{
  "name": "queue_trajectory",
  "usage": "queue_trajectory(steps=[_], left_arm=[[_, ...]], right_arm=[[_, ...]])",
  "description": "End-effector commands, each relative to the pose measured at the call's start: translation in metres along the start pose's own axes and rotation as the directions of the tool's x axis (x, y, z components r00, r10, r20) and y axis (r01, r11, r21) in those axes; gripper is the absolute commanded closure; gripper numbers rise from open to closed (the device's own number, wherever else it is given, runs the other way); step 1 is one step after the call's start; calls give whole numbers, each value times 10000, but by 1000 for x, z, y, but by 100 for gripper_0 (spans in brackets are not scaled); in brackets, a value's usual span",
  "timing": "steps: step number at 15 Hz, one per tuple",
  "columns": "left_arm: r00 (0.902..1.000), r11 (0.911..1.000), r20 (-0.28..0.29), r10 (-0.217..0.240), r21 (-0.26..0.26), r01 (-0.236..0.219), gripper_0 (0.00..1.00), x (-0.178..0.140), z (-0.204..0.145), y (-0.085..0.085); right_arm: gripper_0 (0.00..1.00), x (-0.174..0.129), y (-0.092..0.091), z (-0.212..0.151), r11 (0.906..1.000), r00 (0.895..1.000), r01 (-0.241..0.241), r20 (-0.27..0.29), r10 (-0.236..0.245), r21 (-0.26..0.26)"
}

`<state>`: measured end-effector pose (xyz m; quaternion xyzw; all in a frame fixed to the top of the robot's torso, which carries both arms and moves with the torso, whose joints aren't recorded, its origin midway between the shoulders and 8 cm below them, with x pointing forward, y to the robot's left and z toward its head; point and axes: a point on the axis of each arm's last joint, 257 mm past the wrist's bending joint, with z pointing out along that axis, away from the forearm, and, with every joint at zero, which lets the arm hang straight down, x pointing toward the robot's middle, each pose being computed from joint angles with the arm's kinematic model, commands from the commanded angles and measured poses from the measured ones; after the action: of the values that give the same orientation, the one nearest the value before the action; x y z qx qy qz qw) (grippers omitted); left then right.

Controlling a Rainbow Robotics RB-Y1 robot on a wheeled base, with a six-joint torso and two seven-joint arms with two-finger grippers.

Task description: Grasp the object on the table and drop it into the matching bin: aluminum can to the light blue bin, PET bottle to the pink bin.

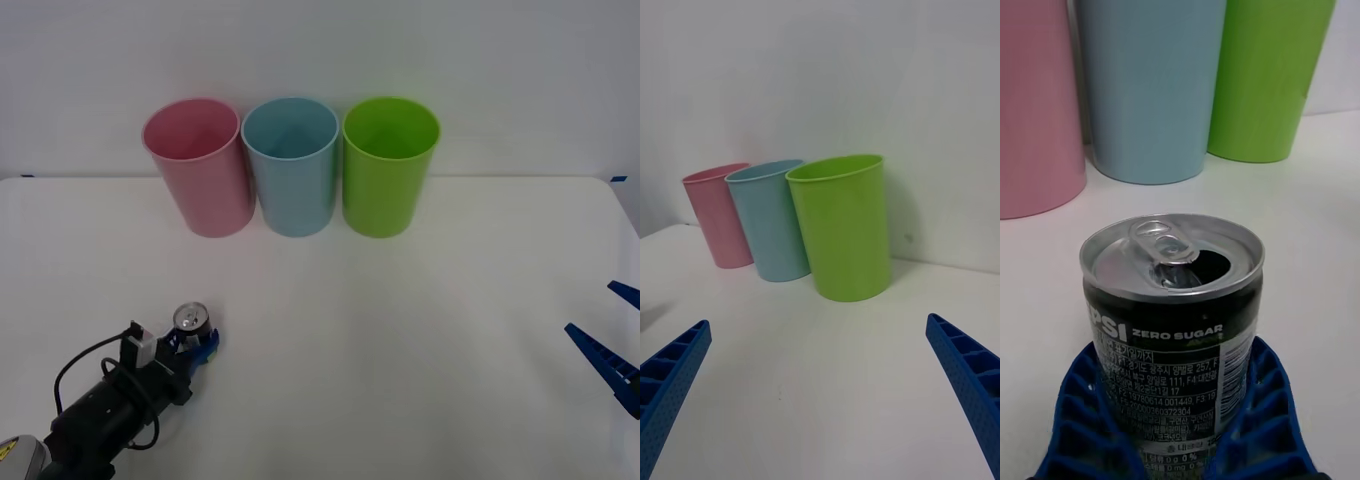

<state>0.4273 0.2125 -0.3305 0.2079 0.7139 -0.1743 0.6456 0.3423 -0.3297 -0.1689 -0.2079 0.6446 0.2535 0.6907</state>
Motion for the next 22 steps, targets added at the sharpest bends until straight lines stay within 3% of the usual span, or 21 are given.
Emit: queue_trajectory(steps=[1,7,13,18,22], left_arm=[[10000,10000,82,-36,79,36,100,-3,-4,2],[9993,10000,381,27,36,-29,100,-19,-27,12],[9928,9995,1177,-220,-181,243,100,-61,-56,13],[9806,9971,1806,-759,49,763,100,-110,-69,6],[9630,9942,2471,-1074,327,1025,100,-153,-70,2]], right_arm=[[0,0,0,0,10000,10000,0,0,0,0],[0,0,0,0,10000,10000,0,0,0,0],[0,0,0,0,10000,10000,0,0,0,0],[0,0,0,0,10000,10000,0,0,0,0],[0,0,0,0,10000,10000,0,0,0,0]])
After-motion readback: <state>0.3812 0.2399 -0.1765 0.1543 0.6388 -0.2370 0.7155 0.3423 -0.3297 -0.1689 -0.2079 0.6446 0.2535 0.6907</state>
